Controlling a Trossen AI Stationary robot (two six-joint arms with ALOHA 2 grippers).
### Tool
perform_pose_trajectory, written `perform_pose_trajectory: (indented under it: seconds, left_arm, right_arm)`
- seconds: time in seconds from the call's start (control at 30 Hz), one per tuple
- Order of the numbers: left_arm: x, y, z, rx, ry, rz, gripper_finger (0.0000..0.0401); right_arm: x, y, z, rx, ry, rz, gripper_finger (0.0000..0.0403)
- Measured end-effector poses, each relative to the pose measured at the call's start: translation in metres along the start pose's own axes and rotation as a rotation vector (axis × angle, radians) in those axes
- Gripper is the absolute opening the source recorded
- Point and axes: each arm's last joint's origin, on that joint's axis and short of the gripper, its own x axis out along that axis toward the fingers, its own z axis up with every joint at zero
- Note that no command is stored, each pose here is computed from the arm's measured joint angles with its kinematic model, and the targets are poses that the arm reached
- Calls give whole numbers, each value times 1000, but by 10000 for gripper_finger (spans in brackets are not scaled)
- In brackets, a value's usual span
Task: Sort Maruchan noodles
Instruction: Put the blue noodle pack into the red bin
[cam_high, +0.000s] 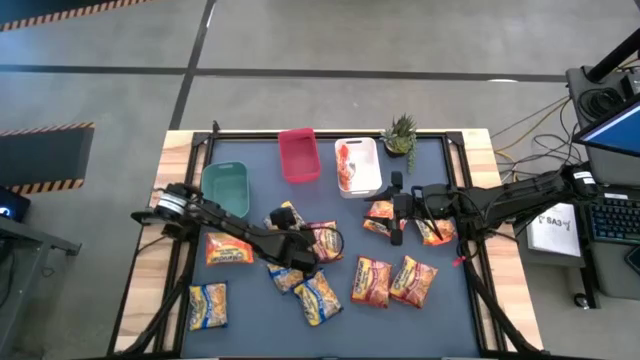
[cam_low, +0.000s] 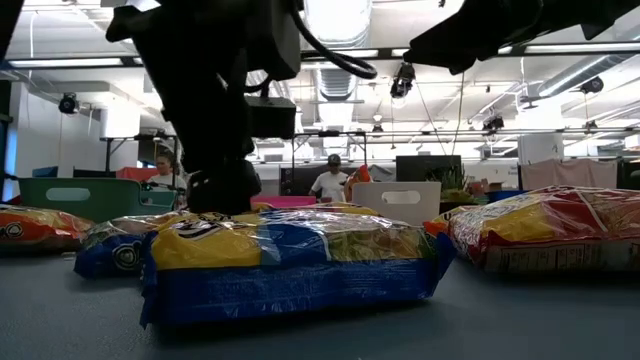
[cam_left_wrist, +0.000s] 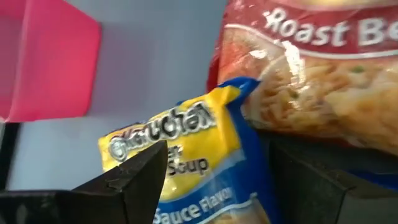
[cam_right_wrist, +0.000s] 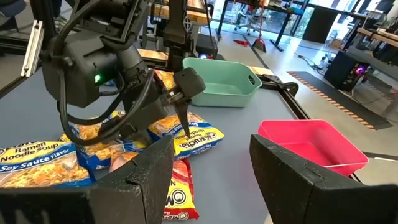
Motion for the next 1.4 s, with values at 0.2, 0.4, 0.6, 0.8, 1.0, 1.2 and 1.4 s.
perform_pose_trajectory:
  seconds: [0.2, 0.4, 0.6, 0.8, 1.0, 1.2, 1.4]
  left_arm:
    - [4, 1, -5, -40, 28, 64, 236]
    - [7, 1, -8, -59, 33, 68, 192]
    - [7, 1, -8, -58, 34, 68, 103]
    - [2, 0, -2, -24, 28, 63, 10]
    - [-14, 6, 14, 36, 1, 83, 2]
    - [-39, 23, 27, 46, -58, 83, 0]
    - [-73, 53, 33, 47, -155, 38, 0]
  right_arm:
    - [0, 0, 0, 0, 0, 0, 201]
    - [0, 0, 0, -1, 0, 0, 201]
    - [0, 0, 0, -1, -2, -1, 201]
    - [0, 0, 0, 6, -3, -1, 201]
    - [0, 0, 0, 0, -4, -1, 201]
    - [0, 0, 0, 0, -4, -1, 201]
    - [0, 0, 0, 0, -4, -2, 201]
